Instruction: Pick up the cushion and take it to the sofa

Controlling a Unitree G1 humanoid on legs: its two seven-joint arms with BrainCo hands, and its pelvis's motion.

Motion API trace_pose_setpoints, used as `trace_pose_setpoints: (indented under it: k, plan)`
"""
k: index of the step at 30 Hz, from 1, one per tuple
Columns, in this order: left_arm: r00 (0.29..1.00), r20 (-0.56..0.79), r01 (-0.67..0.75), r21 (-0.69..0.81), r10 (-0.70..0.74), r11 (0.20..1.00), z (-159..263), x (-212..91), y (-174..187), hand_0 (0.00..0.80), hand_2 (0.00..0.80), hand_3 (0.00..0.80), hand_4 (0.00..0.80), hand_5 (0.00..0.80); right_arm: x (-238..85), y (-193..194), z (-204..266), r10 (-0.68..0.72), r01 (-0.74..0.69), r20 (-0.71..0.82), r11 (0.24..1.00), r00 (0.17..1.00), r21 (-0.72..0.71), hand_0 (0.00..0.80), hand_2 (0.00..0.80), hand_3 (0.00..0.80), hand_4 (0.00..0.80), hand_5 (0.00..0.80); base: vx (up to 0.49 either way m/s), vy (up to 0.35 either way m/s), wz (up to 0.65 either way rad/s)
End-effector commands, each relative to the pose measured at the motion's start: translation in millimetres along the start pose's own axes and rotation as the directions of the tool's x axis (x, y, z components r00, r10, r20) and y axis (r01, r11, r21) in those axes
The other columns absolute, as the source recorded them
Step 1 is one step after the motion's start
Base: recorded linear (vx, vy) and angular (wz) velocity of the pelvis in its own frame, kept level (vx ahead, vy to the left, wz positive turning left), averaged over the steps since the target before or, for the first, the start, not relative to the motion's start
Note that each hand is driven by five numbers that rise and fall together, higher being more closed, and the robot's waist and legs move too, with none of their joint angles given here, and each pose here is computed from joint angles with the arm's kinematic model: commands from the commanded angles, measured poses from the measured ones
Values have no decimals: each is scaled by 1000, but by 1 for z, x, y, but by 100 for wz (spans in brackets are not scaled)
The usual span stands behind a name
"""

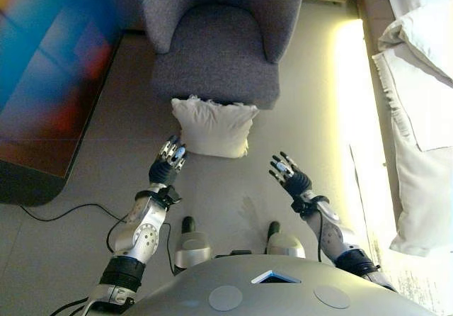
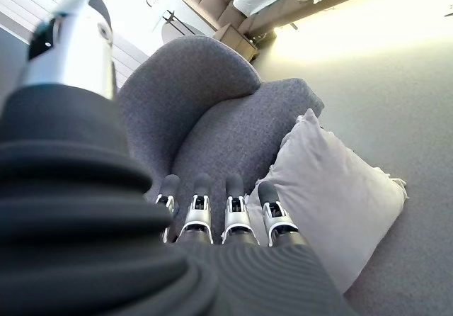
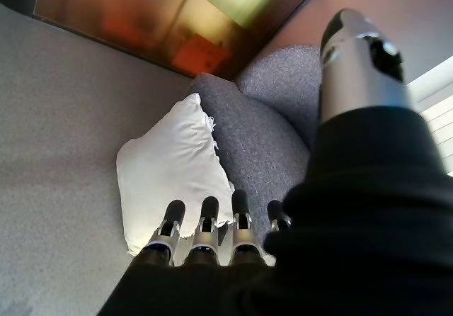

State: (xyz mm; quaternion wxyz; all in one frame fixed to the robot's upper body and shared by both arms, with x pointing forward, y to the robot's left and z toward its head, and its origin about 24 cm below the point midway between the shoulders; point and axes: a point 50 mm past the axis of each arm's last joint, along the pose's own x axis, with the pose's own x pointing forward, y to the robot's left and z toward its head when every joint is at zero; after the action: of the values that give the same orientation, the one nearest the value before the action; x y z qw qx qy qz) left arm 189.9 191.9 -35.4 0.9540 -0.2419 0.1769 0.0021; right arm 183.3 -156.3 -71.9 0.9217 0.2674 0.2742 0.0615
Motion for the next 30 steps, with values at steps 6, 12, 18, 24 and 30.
trace_pose_setpoints:
  k: [6,12,18,24,30]
  plan:
    - [993,100,57,68,-64,996,22,2,-7,0,0,0,0,0,2,13,21,68,-70,121,997,990,10,0,0,0,0,0,27,3,-1]
    - [992,115,43,51,-49,998,18,0,-4,0,0,0,0,0,1,12,15,71,-72,119,997,990,6,0,0,0,0,0,13,7,-3]
    - [993,118,20,55,-27,998,17,-1,0,0,0,0,0,0,2,11,15,61,-62,109,998,992,8,0,0,0,0,0,6,-2,0]
    - [993,116,-17,50,11,999,15,-7,7,0,0,0,0,0,4,10,13,73,-72,51,997,996,-27,0,0,0,0,0,35,-2,-7]
    - [992,125,-15,22,12,1000,19,-4,8,0,0,0,0,0,3,5,15,53,-51,49,998,997,-33,0,0,0,0,0,38,124,-13]
